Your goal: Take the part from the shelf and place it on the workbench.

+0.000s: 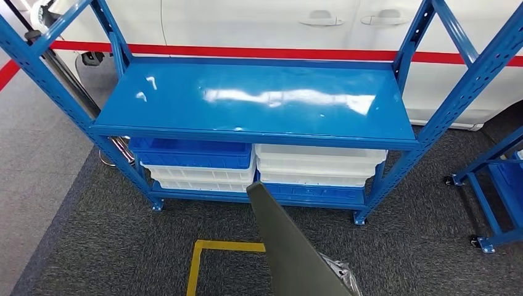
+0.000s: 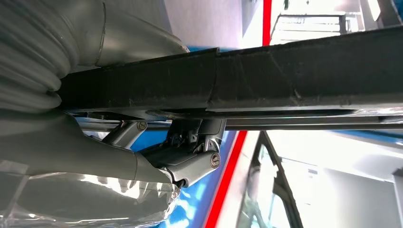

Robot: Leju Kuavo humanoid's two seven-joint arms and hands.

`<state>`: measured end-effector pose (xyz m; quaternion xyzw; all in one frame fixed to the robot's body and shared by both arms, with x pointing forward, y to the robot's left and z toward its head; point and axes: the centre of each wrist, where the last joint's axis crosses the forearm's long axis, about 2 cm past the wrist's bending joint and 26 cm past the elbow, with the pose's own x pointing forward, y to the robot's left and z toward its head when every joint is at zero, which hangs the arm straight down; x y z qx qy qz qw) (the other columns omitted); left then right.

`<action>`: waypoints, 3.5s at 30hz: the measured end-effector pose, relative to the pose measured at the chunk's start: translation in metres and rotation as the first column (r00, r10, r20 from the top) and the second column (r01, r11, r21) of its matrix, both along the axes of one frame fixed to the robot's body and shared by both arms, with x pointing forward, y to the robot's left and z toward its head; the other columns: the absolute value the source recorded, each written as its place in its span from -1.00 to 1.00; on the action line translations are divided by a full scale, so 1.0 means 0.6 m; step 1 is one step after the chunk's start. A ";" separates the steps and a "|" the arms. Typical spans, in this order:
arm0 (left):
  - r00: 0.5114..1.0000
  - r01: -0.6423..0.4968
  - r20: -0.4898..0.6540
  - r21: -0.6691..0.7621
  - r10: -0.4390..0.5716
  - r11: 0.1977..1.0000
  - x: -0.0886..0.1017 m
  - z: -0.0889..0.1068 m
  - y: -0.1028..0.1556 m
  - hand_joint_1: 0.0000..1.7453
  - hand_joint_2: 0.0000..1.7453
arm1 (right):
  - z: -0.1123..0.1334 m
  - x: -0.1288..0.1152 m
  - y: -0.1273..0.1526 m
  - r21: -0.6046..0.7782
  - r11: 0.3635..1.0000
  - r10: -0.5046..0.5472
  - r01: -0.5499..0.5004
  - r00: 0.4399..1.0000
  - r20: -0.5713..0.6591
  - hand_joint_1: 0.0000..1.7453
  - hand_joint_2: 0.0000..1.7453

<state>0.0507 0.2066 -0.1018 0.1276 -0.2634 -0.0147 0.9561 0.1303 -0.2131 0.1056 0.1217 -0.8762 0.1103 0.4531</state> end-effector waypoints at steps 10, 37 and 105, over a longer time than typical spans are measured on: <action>1.000 -0.017 0.001 0.010 0.017 1.000 0.005 0.001 -0.001 -1.00 -1.00 | -0.002 -0.012 0.001 0.013 1.000 -0.003 0.003 1.000 -0.020 1.00 1.00; 1.000 0.021 -0.014 0.020 -0.021 1.000 0.003 0.001 -0.003 -1.00 -1.00 | -0.005 -0.011 -0.002 0.063 0.998 -0.004 0.008 0.998 -0.065 1.00 1.00; 0.999 0.007 -0.040 0.007 -0.006 1.000 0.000 0.002 -0.010 -1.00 -1.00 | 0.008 -0.044 -0.025 0.048 0.995 -0.075 0.084 0.982 -0.176 1.00 1.00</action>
